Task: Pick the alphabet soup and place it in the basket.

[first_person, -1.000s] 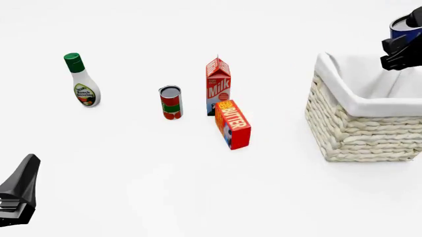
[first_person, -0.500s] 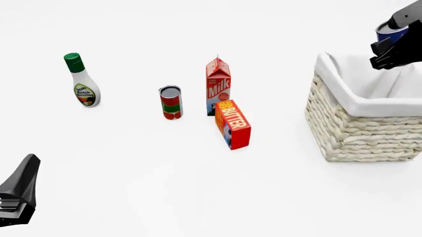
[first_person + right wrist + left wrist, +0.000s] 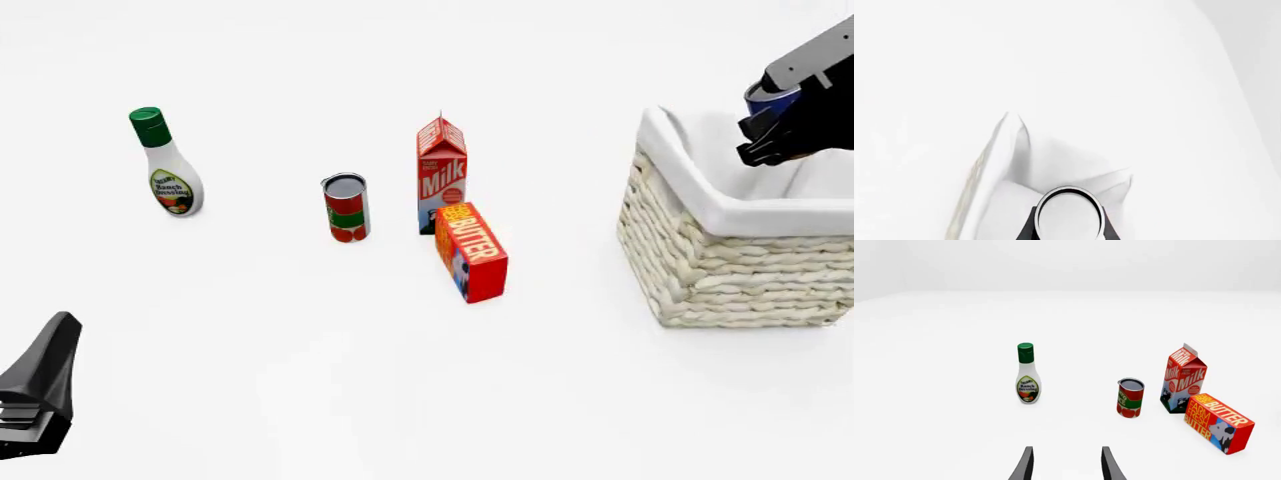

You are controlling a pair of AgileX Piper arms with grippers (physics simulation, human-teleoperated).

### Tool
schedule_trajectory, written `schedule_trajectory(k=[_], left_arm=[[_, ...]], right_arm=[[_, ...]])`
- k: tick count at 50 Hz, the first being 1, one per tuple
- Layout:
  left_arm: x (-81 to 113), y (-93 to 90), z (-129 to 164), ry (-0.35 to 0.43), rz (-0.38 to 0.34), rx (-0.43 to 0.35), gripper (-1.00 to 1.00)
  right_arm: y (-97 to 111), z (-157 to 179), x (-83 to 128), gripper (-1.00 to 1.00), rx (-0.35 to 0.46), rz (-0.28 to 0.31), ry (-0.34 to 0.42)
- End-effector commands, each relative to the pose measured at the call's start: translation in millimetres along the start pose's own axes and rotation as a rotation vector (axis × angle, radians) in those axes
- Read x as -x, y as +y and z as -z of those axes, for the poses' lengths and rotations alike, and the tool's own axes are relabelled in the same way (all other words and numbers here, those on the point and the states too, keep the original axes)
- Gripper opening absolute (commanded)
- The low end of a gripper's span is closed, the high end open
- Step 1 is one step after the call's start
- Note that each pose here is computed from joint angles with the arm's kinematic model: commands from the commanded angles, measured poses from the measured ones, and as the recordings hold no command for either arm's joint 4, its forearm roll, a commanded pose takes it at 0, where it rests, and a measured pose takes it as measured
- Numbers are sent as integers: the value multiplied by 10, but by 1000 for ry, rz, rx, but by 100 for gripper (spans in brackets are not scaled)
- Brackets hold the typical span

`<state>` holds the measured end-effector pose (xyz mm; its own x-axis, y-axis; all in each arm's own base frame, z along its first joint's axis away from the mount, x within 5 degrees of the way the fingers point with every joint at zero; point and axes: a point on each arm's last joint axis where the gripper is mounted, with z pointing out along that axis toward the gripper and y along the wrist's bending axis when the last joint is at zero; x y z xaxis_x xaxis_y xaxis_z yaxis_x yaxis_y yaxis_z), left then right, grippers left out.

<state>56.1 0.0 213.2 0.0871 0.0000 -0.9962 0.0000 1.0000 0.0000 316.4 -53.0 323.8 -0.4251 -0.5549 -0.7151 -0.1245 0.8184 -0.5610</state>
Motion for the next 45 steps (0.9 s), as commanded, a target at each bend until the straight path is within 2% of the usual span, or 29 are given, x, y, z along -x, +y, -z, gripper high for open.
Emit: schedule_trajectory(k=[1,18,45], left_arm=[[0,0,0,0,0,0,100],[0,0,0,0,0,0,100],[0,0,0,0,0,0,100]], right_arm=[[-37,-82,-54,-100,-11,-2,15],[-23,-249,-191,-100,-9,7,48],[17,-500,-252,-100,8,12,68]])
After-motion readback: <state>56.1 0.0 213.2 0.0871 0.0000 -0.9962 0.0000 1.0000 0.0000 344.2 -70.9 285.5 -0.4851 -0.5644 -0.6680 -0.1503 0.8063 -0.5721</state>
